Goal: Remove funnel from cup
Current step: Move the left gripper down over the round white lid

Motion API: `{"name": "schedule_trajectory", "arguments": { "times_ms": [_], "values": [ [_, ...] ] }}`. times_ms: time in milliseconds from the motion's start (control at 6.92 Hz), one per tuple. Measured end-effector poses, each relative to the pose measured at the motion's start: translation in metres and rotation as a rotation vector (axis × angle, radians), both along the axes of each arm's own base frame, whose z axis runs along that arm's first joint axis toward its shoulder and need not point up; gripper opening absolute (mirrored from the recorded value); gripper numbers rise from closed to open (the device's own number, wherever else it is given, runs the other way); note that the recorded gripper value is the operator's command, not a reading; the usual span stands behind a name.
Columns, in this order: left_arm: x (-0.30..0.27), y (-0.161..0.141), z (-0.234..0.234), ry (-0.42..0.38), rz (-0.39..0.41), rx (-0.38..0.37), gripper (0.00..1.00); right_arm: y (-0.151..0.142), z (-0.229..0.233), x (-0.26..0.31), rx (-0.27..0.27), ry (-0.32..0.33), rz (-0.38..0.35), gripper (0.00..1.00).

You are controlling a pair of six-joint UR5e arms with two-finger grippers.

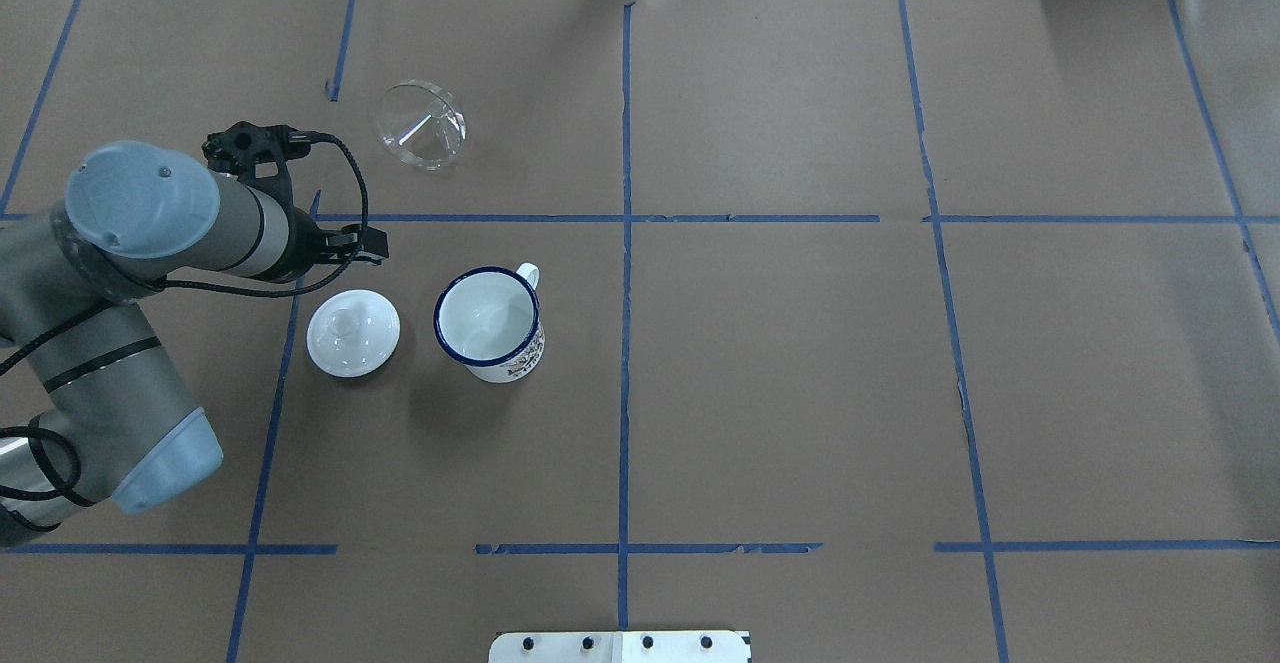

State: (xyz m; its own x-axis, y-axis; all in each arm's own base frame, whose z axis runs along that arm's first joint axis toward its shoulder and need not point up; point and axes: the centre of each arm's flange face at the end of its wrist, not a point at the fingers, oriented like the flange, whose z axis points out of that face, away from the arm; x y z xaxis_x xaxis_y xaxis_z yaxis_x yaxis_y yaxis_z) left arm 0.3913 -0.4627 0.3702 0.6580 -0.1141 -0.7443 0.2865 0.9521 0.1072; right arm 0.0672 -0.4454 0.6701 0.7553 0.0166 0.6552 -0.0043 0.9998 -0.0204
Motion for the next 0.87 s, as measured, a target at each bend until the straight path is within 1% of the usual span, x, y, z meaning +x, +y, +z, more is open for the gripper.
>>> {"name": "schedule_trajectory", "arguments": {
  "times_ms": [289,578,867],
  "values": [
    [0.006,0.008,0.009,-0.008,0.021,-0.008,0.85,0.000,0.000,0.000,0.000,0.000,0.000,1.00],
    [0.018,0.018,0.010,-0.009,0.046,-0.011,0.69,0.000,0.000,0.000,0.000,0.000,0.000,1.00],
    [0.023,0.023,0.010,-0.006,0.067,-0.021,0.57,0.000,0.000,0.000,0.000,0.000,0.000,1.00]
  ]
}}
